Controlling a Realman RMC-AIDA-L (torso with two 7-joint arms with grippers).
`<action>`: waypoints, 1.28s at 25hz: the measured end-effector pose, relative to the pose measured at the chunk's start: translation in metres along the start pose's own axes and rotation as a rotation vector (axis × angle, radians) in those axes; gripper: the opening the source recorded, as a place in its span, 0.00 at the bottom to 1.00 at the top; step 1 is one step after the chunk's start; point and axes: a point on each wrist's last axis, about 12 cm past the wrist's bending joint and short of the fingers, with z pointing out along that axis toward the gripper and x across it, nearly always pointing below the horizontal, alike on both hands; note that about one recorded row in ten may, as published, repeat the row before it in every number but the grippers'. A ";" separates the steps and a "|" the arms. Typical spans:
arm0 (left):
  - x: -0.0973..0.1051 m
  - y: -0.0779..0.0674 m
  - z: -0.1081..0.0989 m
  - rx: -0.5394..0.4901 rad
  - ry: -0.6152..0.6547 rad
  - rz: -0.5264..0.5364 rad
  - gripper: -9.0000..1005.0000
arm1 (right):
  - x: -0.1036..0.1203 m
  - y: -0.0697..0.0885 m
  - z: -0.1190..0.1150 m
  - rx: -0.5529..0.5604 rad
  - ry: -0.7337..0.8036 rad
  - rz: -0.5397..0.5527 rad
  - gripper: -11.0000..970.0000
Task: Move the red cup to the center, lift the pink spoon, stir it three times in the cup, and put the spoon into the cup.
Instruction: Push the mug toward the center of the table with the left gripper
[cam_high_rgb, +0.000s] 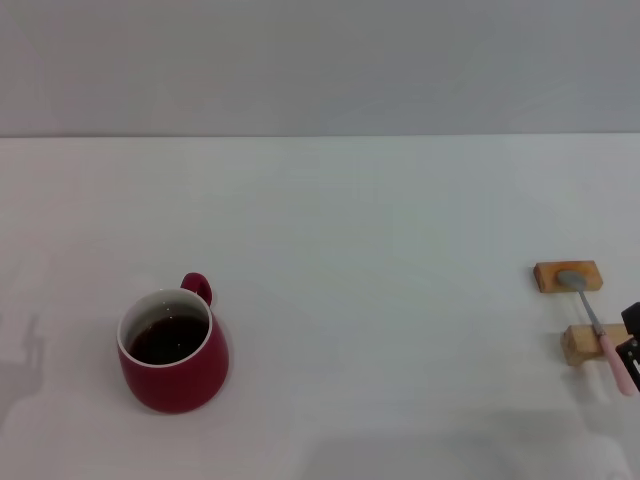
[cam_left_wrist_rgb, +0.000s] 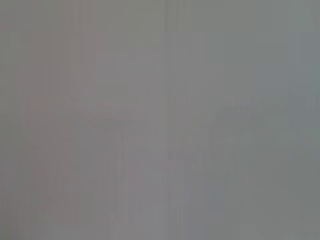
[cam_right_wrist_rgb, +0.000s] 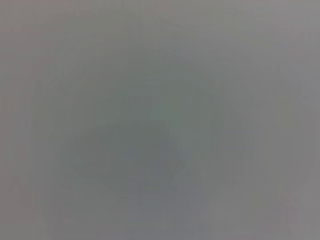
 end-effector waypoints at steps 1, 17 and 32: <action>0.000 0.000 0.000 0.000 0.000 0.000 0.42 | 0.000 0.000 0.000 -0.002 0.000 0.000 0.85; 0.010 -0.006 0.005 0.054 0.087 0.056 0.01 | -0.002 0.001 0.000 -0.005 -0.015 0.009 0.85; 0.014 -0.018 0.008 0.133 0.114 0.061 0.01 | -0.002 0.001 0.001 -0.007 -0.016 0.013 0.85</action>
